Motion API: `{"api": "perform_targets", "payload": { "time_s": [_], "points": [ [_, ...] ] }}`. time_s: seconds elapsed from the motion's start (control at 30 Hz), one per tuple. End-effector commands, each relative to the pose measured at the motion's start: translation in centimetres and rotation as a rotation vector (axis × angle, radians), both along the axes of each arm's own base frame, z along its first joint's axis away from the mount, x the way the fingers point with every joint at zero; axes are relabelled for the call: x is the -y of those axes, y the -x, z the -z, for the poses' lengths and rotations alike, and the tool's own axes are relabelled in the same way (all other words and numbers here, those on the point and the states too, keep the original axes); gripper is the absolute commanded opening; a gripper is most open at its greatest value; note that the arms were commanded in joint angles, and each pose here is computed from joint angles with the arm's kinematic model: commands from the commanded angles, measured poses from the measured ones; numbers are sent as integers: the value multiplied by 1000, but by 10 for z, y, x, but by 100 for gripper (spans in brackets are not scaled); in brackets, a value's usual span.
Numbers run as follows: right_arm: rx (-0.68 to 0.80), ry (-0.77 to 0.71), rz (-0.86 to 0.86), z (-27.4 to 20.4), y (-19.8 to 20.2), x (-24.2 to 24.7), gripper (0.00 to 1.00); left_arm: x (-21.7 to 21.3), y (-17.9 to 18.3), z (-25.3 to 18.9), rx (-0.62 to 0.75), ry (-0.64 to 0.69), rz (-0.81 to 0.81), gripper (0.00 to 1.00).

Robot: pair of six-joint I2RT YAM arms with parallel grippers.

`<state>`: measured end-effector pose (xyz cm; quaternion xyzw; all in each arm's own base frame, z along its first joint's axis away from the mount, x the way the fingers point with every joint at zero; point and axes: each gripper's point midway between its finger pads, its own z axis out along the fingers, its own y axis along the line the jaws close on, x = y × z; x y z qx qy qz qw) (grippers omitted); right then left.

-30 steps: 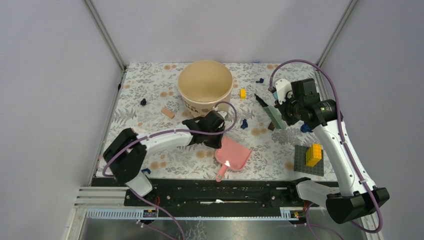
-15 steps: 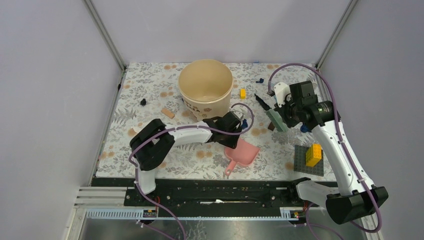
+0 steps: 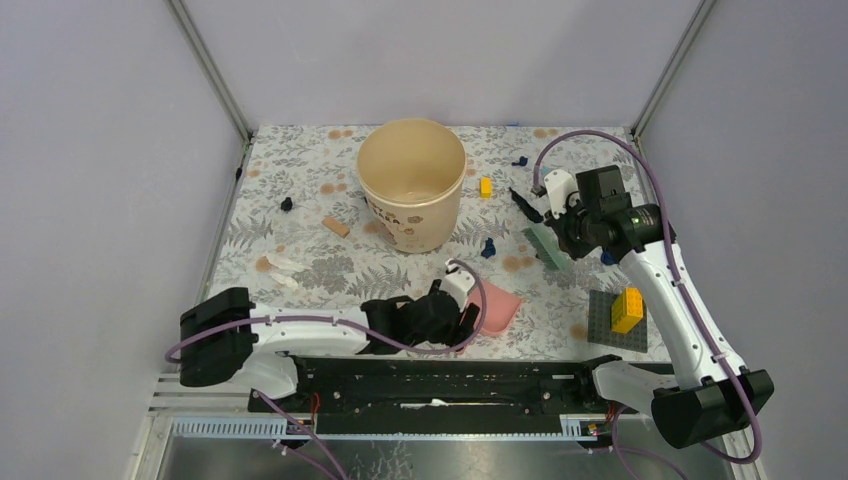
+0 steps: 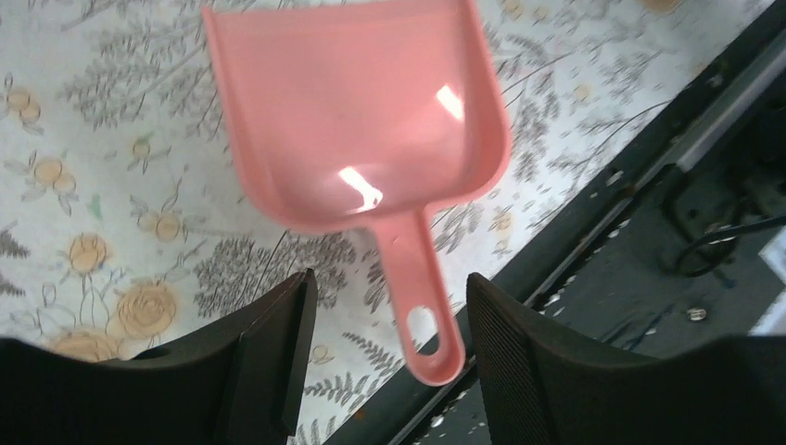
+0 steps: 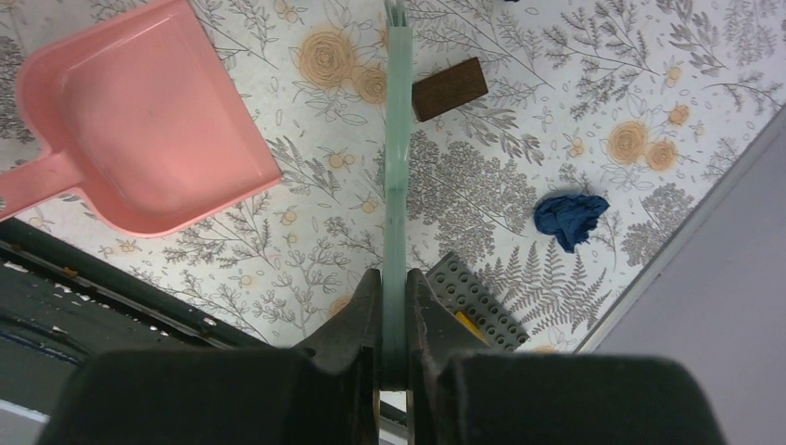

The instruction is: Sweep away the paper scraps from the table

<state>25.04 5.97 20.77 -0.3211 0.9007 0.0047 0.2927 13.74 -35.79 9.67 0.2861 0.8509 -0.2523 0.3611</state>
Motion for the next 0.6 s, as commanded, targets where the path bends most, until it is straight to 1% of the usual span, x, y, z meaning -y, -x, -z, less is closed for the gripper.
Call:
{"api": "perform_targets", "payload": {
  "time_s": [0.0, 0.1, 0.2, 0.37, 0.57],
  "points": [
    [19, -57, -1, -3, -6, -9, 0, 4, 2, -11, 85, 130, -76, 65],
    [8, -72, -2, -2, -6, -13, 0, 9, 12, -10, 107, 168, -74, 69],
    [0, -83, -2, -2, -7, -15, 0, 19, 23, -2, 83, 181, -59, 71],
    [-8, -91, -1, -1, -8, -17, 0, 28, 39, 20, 70, 136, -57, 71],
    [-25, -102, -4, 3, -6, -19, 0, 20, 36, 30, 111, 84, -150, 68]
  ]
}}
